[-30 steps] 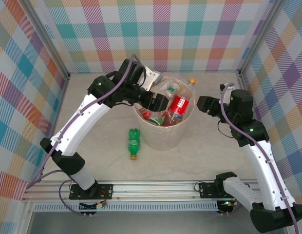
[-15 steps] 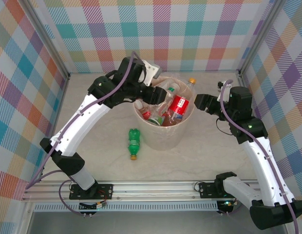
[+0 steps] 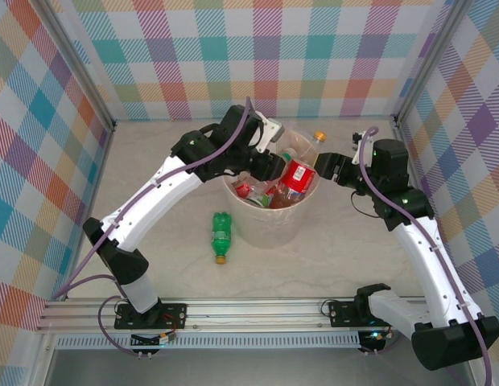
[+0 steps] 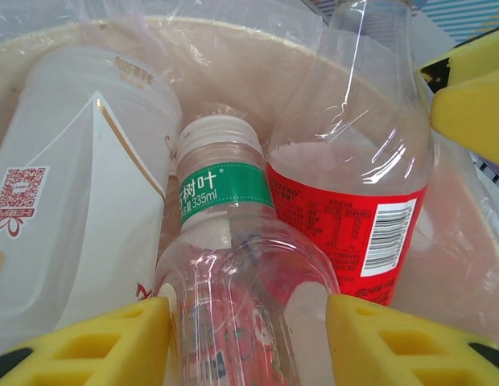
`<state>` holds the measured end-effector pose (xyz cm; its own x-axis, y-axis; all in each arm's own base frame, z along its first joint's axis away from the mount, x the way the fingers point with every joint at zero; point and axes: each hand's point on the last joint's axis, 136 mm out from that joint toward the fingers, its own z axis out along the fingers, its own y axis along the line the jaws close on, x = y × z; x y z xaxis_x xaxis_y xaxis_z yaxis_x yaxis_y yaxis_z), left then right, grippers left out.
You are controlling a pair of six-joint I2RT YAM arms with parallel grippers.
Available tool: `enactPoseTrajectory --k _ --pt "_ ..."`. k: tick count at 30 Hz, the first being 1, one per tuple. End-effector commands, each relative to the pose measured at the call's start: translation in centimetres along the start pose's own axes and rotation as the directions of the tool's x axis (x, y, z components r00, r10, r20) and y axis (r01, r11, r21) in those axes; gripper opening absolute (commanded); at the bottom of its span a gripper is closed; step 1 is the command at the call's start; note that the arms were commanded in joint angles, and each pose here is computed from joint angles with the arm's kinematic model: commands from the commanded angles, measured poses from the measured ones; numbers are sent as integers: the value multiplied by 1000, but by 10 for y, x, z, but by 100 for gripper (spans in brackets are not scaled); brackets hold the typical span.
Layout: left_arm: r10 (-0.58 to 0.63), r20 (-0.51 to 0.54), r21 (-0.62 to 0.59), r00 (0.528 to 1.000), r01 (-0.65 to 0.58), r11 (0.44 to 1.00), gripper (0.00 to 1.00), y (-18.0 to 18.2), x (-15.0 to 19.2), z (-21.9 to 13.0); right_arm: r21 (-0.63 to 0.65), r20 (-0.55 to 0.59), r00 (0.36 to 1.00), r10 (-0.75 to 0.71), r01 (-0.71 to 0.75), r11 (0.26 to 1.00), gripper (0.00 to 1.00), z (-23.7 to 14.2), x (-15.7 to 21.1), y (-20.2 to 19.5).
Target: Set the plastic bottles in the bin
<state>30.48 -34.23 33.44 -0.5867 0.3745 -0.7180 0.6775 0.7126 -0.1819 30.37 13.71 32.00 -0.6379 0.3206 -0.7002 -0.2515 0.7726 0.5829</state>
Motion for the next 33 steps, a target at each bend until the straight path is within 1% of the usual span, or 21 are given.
enactPoseTrajectory --k 1,8,10,13,18,21,23,26,29,31,33 --pt "-21 -165 -60 986 11 998 50 12 47 28 -33 -24 1000 2 -2 999 70 7 7 4" --pt "-51 -200 -112 978 29 993 49 25 72 38 -35 -35 999 4 -5 999 70 11 10 3" --pt "-52 -187 -109 981 32 994 49 24 69 35 -35 -33 999 1 -2 999 70 10 8 4" --pt "-45 -125 -91 991 33 995 49 19 50 23 -39 -25 1000 -1 0 999 70 8 6 6" --pt "-31 16 -36 999 32 999 69 8 9 -1 -40 -23 1000 -1 0 999 70 6 6 7" --pt "-2 98 -35 995 5 999 79 5 -14 -22 -39 -24 1000 -4 4 999 70 4 7 8" --pt "19 165 -34 986 -14 999 85 5 -29 -42 -35 -20 1000 -10 9 999 70 3 6 8" --pt "14 263 -30 965 -6 1000 90 9 -45 -77 -34 -15 1000 -17 16 999 70 1 4 9" --pt "5 314 -87 949 23 996 91 25 -46 -110 -35 -12 1000 -18 17 999 70 0 3 10" --pt "-9 317 -151 948 60 987 92 43 -36 -126 -36 -12 1000 -18 17 999 70 0 3 10" --pt "-43 307 -210 951 112 971 92 62 -18 -140 -34 -9 1000 -20 19 999 70 -1 2 10"
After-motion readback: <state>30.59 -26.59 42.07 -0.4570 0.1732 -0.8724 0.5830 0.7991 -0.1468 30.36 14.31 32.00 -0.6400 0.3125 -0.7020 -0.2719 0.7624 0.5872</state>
